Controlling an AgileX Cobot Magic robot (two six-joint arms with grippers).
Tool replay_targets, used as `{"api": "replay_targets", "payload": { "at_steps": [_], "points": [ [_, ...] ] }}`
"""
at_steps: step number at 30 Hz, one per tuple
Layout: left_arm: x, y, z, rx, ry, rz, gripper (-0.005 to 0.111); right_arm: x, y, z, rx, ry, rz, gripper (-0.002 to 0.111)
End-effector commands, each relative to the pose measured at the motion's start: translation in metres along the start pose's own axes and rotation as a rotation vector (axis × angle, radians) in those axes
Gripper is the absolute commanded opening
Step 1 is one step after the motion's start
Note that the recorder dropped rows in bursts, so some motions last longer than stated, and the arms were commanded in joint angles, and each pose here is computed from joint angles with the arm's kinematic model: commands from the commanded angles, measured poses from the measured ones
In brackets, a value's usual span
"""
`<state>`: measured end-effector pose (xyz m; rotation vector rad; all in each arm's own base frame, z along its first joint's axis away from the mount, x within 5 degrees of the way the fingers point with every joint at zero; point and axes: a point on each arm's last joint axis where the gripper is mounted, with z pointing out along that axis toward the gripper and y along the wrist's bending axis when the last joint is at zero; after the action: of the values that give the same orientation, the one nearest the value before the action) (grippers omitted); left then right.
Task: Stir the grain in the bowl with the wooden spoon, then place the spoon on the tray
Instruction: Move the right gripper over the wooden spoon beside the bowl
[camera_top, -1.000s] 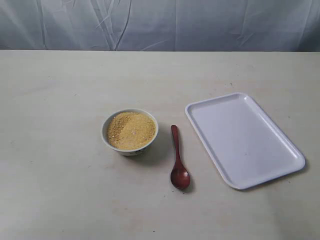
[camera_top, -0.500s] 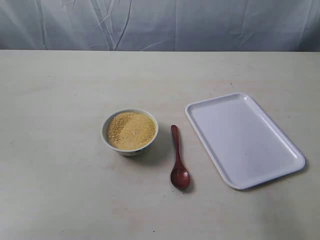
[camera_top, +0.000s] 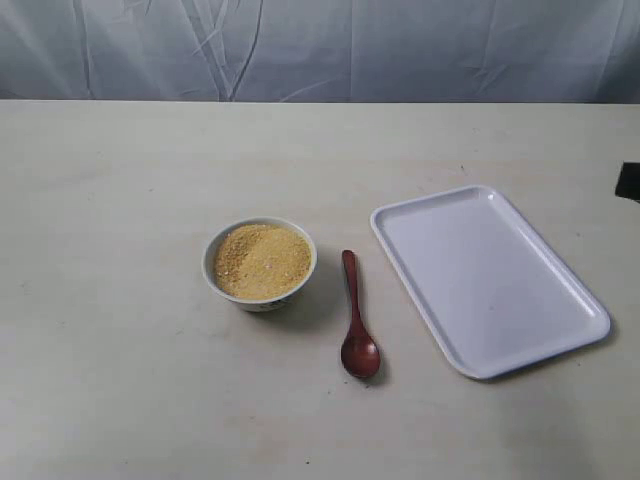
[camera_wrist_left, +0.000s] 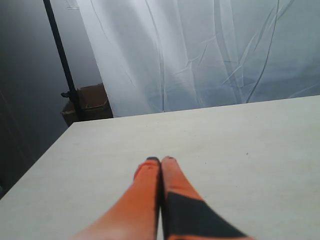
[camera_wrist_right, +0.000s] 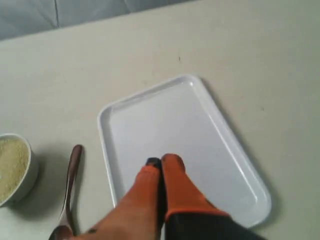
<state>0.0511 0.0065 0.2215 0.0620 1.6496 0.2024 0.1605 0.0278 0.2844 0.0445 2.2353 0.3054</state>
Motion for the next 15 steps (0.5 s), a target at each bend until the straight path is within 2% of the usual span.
{"api": "replay_targets", "payload": {
  "at_steps": [1, 7, 15],
  "points": [
    [0.0, 0.0, 0.0, 0.006, -0.007, -0.003, 0.0, -0.017, 0.008, 0.022, -0.031, 0.18, -0.028, 0.0],
    [0.0, 0.0, 0.0, 0.006, -0.007, -0.003, 0.0, -0.021, 0.048, 0.069, -0.132, 0.391, -0.154, -0.001],
    [0.0, 0.0, 0.0, 0.006, -0.007, -0.003, 0.0, -0.001, 0.117, 0.127, -0.225, 0.509, -0.241, -0.001]
  ]
}}
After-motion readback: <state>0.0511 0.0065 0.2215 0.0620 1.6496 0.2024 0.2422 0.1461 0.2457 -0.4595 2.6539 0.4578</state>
